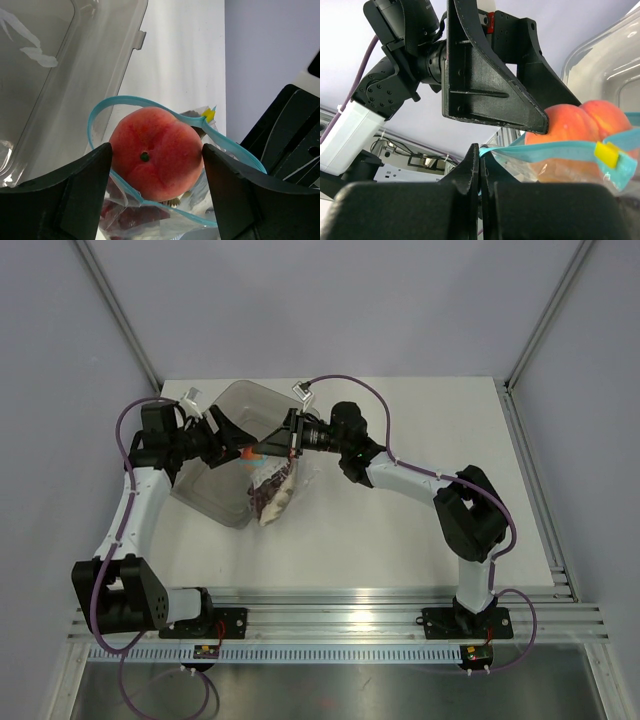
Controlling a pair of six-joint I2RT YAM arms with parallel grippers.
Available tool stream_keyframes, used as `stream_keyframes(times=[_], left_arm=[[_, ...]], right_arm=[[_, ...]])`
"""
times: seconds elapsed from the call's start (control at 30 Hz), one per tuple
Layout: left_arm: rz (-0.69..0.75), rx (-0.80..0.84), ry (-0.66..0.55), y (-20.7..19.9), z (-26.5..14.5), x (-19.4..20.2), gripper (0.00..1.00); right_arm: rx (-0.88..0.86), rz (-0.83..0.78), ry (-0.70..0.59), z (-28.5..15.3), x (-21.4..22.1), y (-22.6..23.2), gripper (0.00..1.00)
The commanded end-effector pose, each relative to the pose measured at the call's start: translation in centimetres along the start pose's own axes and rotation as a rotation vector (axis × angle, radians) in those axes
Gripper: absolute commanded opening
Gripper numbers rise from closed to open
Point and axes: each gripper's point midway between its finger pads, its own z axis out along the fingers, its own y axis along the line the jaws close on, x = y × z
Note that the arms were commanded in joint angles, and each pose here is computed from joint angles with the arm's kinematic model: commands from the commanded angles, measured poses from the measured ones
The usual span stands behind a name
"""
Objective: Place the food in the zip-top bag and seal the zipper
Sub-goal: Place the fake fruit in the zipper food storage bag.
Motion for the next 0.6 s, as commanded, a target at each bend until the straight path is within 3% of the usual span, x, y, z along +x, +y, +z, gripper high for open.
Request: stream_keyframes(times=[0.0, 0.57], left_arm=[[0.08, 0.013, -0.05, -2.2, -1.3, -1.4, 0.78], [0.136, -0.051, -0.128, -3.2, -3.6, -3.5, 0.87]], right_arm=[[-0.142, -0.112, -0.041, -0.2, -1.7, 5.3, 0.0], [-0.135, -0.122, -0.023, -1.1, -0.7, 5.4, 0.0]])
